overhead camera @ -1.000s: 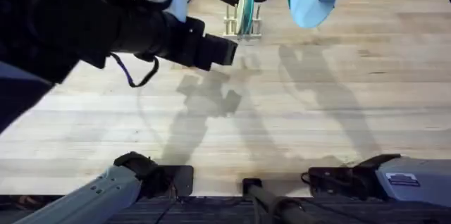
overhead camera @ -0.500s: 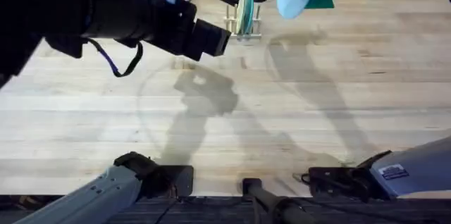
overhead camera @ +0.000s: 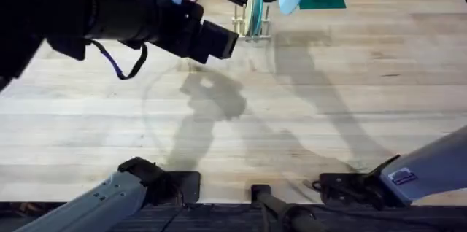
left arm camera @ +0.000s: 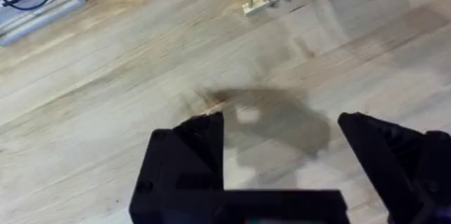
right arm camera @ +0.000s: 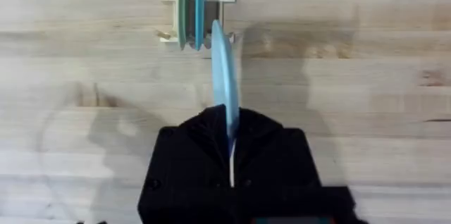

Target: Pick up the plates from the table one by one and place each into a slot on the dish rack.

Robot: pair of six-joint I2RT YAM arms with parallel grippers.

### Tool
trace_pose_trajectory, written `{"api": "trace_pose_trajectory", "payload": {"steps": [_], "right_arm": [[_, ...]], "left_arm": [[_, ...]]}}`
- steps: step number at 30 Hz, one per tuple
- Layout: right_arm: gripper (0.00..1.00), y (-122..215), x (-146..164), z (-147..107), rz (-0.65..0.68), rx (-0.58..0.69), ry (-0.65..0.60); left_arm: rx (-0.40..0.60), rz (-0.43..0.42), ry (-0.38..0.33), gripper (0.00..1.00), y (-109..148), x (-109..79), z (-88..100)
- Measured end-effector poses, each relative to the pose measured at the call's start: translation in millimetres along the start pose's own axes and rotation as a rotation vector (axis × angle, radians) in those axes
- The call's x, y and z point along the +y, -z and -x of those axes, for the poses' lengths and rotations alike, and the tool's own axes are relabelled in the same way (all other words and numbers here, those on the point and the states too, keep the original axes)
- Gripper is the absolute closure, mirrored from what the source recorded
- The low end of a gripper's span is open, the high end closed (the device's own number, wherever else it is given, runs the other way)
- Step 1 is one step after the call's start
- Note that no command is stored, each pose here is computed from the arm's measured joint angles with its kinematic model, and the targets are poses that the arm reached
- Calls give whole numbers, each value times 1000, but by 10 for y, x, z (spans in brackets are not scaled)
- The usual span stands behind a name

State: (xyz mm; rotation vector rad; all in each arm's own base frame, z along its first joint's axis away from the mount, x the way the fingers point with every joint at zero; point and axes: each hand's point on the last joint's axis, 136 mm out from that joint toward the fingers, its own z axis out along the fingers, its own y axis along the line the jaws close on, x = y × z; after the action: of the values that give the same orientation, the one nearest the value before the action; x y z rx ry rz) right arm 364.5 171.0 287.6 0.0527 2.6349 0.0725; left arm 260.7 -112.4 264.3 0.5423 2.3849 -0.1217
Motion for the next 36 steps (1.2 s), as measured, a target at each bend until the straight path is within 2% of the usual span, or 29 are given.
{"api": "trace_pose_trajectory", "payload": {"steps": [6,25,36], "right_arm": [[970,-128,22,2,-16,17,-2],[971,-149,68,77,-1,-10,-10],[971,-615,159,193,-53,-12,-10]], "left_arm": [[0,0,-2,8,0,0,0],[0,0,-2,8,0,0,0],[0,0,-2,9,0,0,0]]}}
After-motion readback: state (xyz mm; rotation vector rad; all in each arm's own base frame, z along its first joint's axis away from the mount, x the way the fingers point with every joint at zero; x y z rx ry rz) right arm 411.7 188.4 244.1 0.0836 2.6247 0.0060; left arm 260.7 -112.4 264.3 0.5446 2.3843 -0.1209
